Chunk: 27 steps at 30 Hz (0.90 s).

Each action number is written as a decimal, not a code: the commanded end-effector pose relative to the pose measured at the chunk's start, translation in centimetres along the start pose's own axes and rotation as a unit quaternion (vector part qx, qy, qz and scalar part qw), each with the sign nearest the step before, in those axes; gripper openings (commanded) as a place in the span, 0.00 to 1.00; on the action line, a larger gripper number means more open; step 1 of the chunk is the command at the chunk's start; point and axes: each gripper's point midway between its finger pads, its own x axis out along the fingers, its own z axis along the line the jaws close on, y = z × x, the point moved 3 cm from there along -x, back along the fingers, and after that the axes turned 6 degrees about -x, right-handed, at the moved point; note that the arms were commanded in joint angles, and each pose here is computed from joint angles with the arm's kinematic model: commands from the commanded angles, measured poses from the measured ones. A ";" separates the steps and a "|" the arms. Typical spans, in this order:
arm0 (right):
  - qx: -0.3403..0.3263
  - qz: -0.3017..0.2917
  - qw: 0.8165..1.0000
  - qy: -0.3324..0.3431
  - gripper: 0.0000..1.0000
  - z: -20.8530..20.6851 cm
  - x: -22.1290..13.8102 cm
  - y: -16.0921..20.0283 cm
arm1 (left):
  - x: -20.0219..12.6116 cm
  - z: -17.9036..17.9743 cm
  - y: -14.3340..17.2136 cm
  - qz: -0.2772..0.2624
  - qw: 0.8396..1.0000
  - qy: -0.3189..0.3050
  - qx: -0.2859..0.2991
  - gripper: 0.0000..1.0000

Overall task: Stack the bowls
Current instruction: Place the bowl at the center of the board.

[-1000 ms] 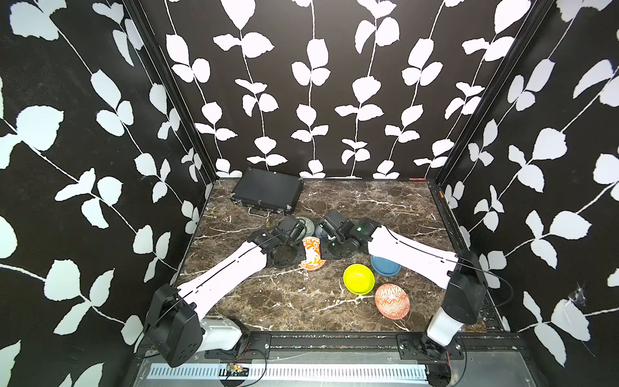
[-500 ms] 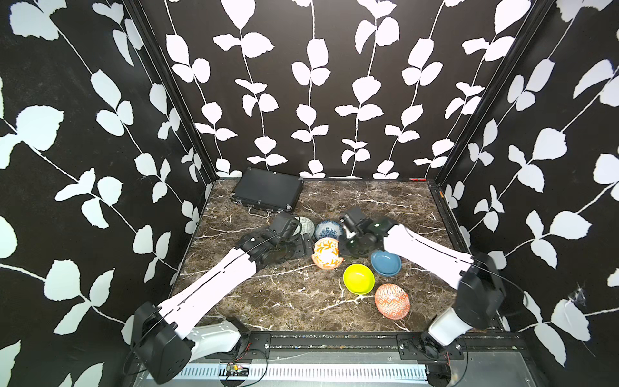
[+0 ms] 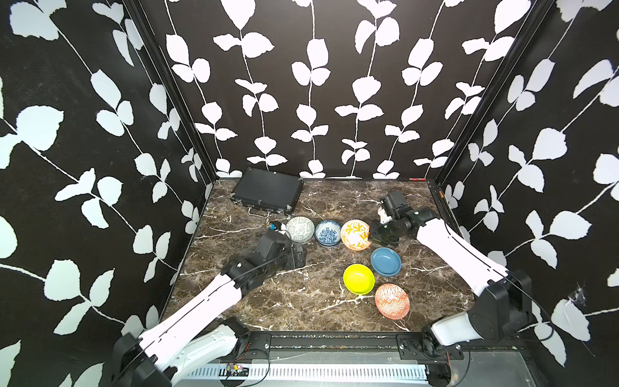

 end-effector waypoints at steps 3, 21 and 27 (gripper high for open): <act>0.005 -0.011 1.000 -0.023 0.00 -0.7 0.1 -2.3 | -1.8 0.6 -1.1 -0.098 0.994 0.036 0.000 0.99; 0.038 0.016 0.999 -0.019 0.00 -3.6 6.0 -5.9 | 0.2 2.2 -2.0 -0.108 0.994 0.018 -0.020 0.99; 0.038 0.027 0.999 -0.012 0.00 -4.0 7.4 -6.3 | 0.5 2.7 -2.0 -0.107 0.993 0.023 -0.037 0.99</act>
